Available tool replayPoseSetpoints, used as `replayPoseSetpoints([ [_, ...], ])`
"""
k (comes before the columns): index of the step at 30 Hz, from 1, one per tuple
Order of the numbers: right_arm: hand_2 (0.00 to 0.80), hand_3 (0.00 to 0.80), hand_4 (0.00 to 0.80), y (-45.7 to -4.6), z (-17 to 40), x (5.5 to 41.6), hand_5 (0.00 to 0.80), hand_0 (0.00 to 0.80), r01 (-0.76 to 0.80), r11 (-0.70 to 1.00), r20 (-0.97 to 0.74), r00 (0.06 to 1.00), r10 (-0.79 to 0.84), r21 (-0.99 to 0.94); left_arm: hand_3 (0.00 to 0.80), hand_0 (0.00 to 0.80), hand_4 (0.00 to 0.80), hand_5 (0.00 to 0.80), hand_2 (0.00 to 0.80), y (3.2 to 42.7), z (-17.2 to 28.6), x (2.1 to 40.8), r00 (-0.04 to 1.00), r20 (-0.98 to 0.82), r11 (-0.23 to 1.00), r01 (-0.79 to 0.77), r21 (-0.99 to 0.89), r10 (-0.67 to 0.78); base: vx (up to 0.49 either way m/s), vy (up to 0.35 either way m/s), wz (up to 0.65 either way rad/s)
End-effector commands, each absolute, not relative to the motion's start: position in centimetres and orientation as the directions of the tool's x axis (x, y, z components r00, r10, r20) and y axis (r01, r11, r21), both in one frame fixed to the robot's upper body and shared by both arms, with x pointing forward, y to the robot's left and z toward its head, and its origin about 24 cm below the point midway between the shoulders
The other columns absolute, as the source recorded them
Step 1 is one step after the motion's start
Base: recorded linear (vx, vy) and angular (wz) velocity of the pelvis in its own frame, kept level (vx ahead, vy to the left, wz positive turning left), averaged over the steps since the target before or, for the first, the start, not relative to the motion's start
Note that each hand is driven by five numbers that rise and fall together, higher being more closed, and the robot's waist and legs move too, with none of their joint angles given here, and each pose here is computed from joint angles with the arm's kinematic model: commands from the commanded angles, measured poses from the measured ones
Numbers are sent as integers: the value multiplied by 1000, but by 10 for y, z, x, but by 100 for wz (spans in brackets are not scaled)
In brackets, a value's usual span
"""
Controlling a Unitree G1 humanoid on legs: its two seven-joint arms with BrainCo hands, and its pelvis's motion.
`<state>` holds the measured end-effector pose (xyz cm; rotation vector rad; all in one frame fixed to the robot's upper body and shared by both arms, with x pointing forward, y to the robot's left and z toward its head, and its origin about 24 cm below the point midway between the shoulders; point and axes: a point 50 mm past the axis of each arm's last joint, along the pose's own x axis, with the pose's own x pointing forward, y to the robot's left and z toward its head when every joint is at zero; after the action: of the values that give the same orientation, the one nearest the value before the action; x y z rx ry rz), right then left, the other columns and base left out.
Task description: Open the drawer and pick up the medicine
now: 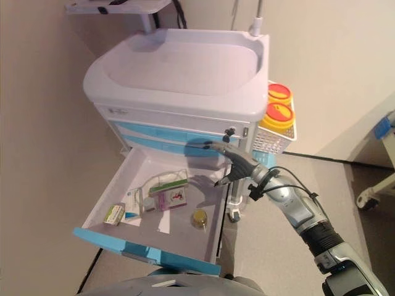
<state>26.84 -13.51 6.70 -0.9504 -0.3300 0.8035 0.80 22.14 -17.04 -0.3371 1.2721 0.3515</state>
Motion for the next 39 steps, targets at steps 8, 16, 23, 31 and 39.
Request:
replayPoseSetpoints([
  [8, 0, 0, 0, -114, 35, 273, 0, 0, -448, -74, -340, 549, 764, -891, 0, 0, 0, 0, 0, 233, -162, 61, 372, -926, 973, -232, -22, 67, 6, -26, 13],
  [16, 0, 0, 0, -122, -6, 269, 0, 0, -524, -113, -453, 585, 673, -844, 0, 0, 0, 0, 0, 236, -161, 65, 351, -934, 998, -28, 59, 65, 12, -23, 10],
  [23, 0, 0, 0, -131, -31, 255, 0, 0, -577, -63, -480, 607, 633, -814, 0, 0, 0, 0, 0, 235, -159, 73, 383, -922, 998, 20, 65, 52, 16, -5, 6],
  [31, 0, 0, 0, -130, -41, 249, 0, 0, -581, -44, -481, 626, 614, -813, 0, 0, 0, 0, 0, 228, -159, 76, 399, -917, 998, 38, 46, 27, 0, 2, 11],
  [39, 0, 0, 0, -127, -43, 245, 0, 0, -579, 11, -447, 642, 622, -815, 0, 0, 0, 0, 0, 229, -161, 68, 367, -929, 998, 15, 55, 45, 10, 26, 5],
])
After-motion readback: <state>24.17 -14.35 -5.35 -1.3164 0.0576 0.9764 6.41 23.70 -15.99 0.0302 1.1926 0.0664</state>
